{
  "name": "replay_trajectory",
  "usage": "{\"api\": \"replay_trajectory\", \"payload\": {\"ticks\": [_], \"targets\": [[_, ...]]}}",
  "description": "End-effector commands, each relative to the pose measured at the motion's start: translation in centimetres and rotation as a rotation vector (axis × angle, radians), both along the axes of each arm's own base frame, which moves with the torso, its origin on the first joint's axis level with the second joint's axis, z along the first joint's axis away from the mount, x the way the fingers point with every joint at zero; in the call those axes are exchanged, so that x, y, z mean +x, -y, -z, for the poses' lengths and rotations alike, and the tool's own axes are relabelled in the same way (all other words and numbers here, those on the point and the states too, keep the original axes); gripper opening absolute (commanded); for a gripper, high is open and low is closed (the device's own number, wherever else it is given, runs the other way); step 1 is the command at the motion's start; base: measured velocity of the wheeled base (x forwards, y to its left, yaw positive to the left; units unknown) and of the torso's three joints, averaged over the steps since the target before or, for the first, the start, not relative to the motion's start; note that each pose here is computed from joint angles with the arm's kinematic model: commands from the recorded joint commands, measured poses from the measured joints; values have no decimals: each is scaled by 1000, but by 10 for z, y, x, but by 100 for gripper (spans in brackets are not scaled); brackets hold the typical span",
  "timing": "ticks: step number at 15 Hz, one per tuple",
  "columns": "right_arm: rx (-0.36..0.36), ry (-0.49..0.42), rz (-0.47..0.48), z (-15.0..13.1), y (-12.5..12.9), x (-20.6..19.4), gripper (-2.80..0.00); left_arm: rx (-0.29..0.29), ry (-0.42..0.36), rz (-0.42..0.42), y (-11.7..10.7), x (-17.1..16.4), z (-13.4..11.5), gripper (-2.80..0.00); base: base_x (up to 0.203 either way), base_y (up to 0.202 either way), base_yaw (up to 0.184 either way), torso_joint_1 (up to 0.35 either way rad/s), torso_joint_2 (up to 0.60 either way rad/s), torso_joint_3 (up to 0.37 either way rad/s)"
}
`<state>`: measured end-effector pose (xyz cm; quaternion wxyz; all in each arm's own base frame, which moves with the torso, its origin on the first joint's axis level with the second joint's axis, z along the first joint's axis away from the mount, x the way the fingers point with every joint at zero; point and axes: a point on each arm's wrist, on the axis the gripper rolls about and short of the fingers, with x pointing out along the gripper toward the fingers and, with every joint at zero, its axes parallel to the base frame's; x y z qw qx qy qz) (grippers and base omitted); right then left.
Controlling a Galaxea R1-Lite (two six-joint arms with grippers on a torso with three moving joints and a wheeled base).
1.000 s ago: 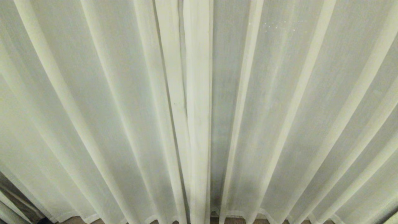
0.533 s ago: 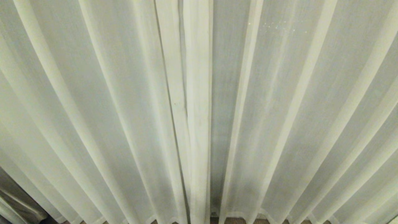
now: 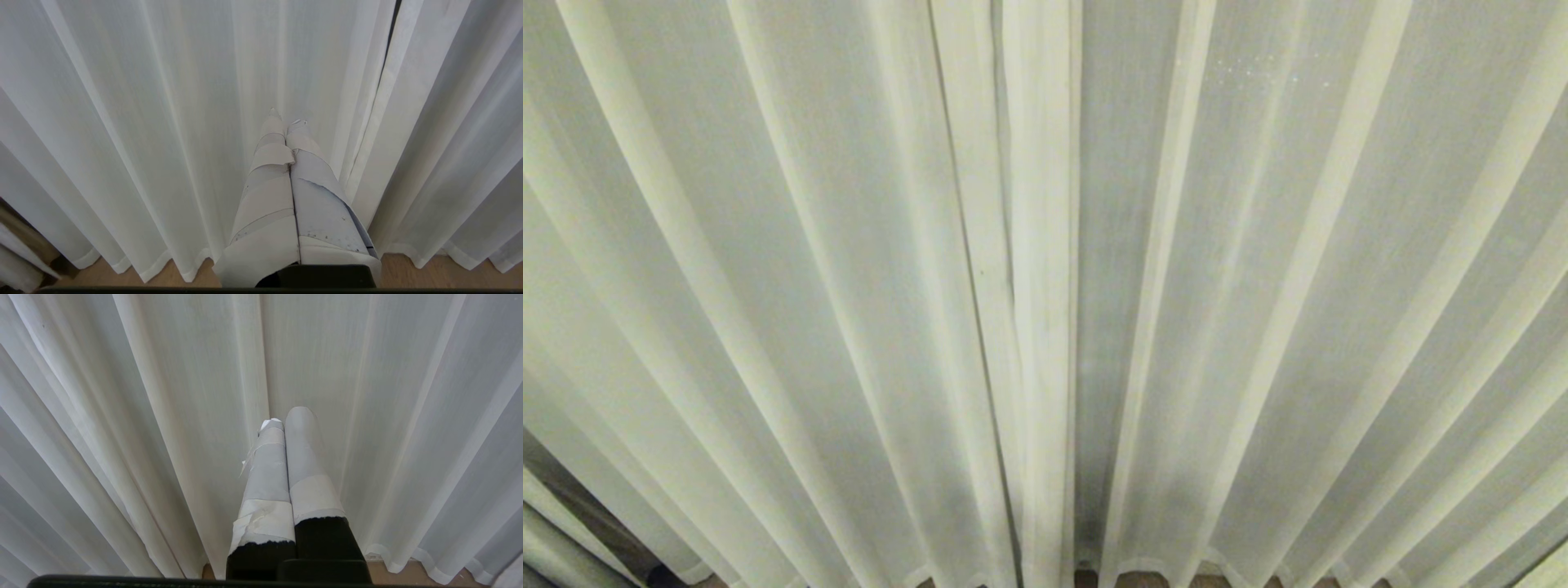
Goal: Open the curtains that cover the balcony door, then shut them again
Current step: Pull the outer curtains open on both sides
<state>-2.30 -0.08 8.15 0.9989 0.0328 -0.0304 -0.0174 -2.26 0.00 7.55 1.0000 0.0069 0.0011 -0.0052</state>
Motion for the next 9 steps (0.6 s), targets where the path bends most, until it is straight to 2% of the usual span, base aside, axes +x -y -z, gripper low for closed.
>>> {"api": "replay_trajectory", "payload": {"ticks": [1, 9], "targets": [[0, 0, 0, 0, 0, 0, -280, 0, 2, 0, 0, 0, 0, -280, 0, 0, 0, 0, 0, 0], [0, 0, 0, 0, 0, 0, -280, -2, 3, 0, 0, 0, 0, -280, 0, 0, 0, 0, 0, 0]]}}
